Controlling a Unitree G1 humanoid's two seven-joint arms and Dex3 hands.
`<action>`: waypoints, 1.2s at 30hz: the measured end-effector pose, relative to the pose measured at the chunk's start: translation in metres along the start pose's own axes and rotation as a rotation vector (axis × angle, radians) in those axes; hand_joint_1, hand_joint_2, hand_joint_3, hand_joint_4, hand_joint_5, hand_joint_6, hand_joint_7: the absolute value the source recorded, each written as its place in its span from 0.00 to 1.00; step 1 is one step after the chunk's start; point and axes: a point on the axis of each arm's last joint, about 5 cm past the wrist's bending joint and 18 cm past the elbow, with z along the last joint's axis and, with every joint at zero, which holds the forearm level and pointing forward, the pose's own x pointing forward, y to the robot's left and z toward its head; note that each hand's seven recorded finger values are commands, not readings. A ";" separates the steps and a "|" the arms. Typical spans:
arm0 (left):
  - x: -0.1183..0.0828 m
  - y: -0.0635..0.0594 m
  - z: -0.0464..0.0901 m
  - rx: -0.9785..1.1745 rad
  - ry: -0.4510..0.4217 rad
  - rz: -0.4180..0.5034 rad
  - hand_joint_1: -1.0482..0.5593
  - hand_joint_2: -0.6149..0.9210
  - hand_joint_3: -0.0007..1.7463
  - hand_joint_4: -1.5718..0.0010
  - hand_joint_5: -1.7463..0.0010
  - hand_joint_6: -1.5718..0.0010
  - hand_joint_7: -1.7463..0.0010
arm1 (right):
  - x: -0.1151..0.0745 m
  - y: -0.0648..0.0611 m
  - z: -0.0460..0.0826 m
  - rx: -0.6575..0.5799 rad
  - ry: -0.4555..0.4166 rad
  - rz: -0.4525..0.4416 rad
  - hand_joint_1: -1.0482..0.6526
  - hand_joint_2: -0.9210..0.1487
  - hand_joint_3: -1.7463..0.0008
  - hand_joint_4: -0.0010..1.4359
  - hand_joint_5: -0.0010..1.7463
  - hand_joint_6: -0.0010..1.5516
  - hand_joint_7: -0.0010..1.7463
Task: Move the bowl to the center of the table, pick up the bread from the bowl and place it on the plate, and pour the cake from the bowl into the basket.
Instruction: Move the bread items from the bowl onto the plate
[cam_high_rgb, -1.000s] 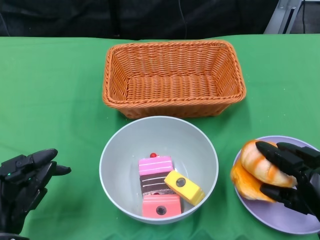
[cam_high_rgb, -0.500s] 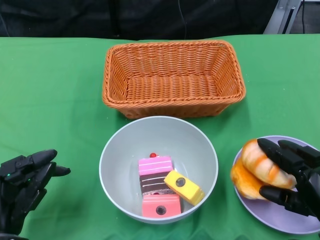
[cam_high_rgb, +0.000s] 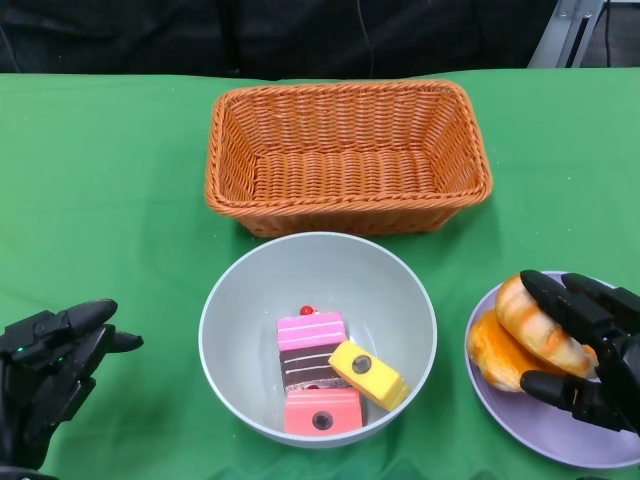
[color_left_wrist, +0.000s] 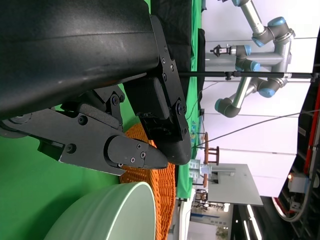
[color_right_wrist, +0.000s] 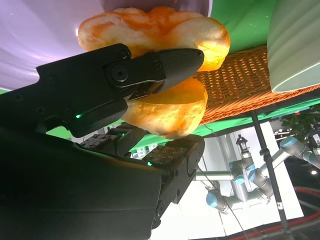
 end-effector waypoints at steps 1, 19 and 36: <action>0.000 0.000 0.000 -0.001 0.000 -0.001 0.48 1.00 0.10 0.45 0.45 0.18 1.00 | 0.000 0.000 0.000 0.000 0.000 -0.001 0.11 0.00 0.88 0.36 0.00 0.29 0.00; 0.000 0.000 0.000 0.001 0.004 -0.005 0.47 1.00 0.10 0.45 0.45 0.18 1.00 | 0.003 -0.003 0.006 0.032 -0.021 -0.036 0.09 0.00 0.87 0.36 0.00 0.26 0.00; 0.000 0.001 0.000 0.001 -0.001 -0.010 0.47 1.00 0.10 0.46 0.45 0.18 1.00 | 0.006 -0.010 0.014 0.152 -0.043 -0.085 0.11 0.00 0.86 0.39 0.01 0.28 0.01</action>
